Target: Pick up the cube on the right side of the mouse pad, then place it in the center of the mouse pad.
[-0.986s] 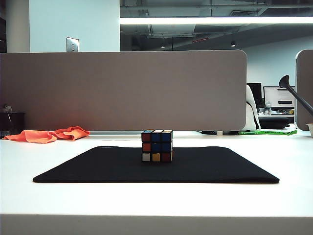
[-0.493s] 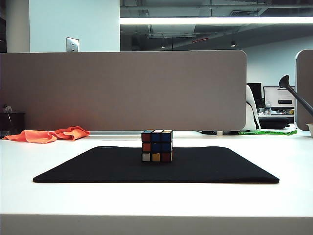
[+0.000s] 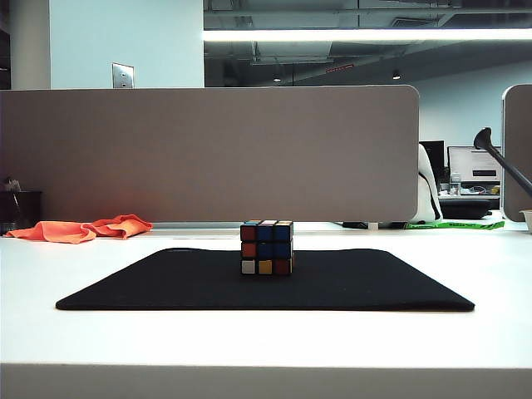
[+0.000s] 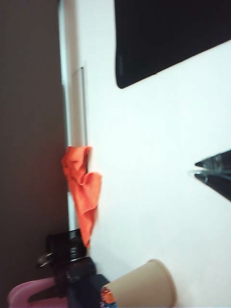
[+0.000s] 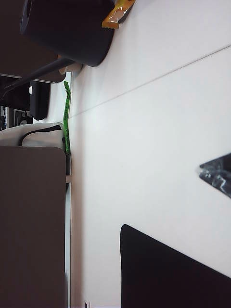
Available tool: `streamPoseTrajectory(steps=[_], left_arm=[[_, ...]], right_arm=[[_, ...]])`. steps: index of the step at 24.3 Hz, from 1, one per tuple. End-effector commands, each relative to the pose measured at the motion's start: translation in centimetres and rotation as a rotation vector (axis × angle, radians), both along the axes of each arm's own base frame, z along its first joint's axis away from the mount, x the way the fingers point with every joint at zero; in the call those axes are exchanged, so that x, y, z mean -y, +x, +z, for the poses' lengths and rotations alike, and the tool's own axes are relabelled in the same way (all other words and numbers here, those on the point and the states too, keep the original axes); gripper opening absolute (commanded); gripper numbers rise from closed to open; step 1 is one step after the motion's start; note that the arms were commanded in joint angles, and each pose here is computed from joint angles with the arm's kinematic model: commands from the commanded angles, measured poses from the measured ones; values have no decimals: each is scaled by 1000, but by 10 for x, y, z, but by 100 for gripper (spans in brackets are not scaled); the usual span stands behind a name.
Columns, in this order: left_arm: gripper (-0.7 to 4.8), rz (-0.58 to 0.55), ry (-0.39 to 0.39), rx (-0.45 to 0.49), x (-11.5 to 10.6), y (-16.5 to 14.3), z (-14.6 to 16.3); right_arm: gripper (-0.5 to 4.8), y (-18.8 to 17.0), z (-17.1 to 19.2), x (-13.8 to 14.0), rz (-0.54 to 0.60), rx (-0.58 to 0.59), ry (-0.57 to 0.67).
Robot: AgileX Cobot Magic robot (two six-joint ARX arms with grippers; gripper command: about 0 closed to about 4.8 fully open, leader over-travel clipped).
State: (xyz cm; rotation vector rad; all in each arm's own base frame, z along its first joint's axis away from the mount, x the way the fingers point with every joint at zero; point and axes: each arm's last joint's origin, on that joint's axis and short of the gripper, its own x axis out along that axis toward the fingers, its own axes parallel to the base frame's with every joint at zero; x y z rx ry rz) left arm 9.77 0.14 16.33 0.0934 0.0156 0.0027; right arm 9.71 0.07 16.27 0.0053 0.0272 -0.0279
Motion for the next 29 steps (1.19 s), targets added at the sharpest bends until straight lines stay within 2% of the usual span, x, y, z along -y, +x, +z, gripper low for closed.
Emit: streamPoseTrajectory(steps=[1, 7, 11, 16, 20, 29], left_arm=[[-6, 2, -28, 4, 0, 0, 1], [-6, 4, -75, -27, 0, 0, -2], [-6, 3, -82, -9, 0, 0, 0], [-6, -1, -12, 54, 0, 0, 6], [-6, 0, 36, 58, 0, 0, 6], [-6, 1, 27, 59, 0, 0, 6]], right_arm=[[-5, 0, 1, 0, 5, 9, -2], [-5, 0, 1, 0, 7, 9, -2], [-5, 0, 1, 0, 10, 9, -2], [-5, 0, 0, 0, 9, 9, -2], [-5, 0, 0, 0, 9, 9, -3], [-5, 0, 0, 0, 9, 9, -7]])
